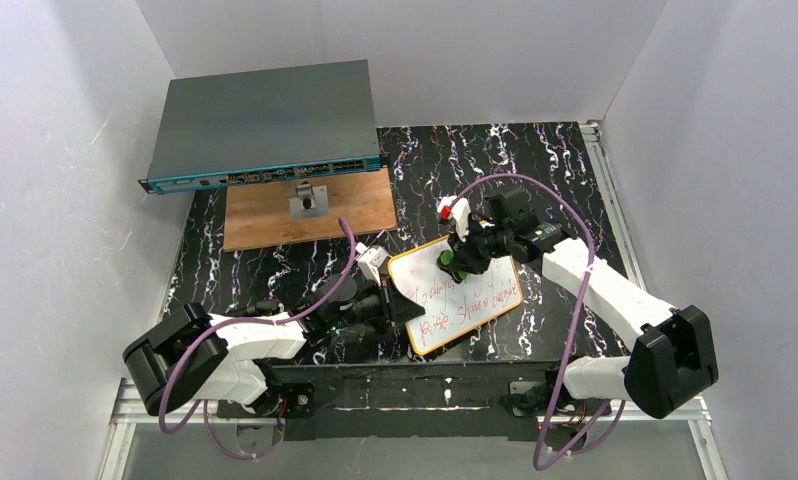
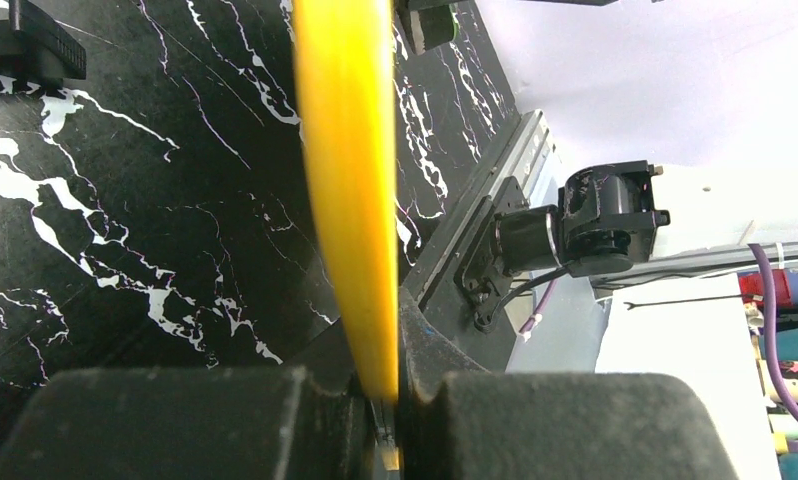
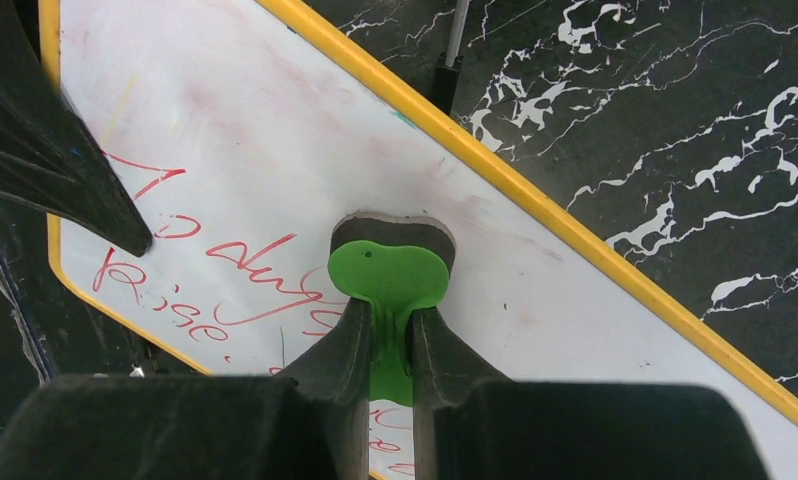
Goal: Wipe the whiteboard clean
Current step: Erase the whiteboard at the center of the board.
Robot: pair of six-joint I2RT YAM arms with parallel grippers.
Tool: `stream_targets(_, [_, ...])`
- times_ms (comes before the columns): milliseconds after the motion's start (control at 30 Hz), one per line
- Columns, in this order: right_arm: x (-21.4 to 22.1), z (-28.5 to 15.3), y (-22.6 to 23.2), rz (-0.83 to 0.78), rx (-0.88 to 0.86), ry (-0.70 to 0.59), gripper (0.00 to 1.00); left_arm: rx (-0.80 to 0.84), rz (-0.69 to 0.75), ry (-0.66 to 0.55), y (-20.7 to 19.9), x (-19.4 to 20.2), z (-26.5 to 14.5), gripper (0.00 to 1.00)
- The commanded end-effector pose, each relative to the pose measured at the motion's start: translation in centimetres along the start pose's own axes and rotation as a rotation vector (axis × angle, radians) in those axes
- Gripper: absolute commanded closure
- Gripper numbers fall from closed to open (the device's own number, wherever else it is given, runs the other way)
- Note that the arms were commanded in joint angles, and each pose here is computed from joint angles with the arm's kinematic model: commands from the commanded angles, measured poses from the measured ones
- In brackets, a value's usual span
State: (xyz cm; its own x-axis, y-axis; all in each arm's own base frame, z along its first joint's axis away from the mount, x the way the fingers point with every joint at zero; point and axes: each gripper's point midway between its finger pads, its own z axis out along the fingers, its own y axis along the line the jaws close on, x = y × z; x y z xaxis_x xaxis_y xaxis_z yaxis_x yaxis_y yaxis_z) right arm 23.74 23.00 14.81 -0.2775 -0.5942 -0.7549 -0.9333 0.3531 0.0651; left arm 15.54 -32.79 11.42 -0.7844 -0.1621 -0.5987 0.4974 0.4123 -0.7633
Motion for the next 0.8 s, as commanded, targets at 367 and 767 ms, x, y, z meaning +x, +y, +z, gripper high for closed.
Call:
stream_targets(367, [4.1,0.0,2.6,-0.334,-0.029,0.194,0.99,0.214,0.119,-0.091,-5.4,-2.5,-0.5,1.00])
stream_targets(767, [0.9,-1.3,-4.1,-0.195,0.310,0.138,0.99,0.217,0.116,-0.092,-5.4,-2.5,-0.5,1.00])
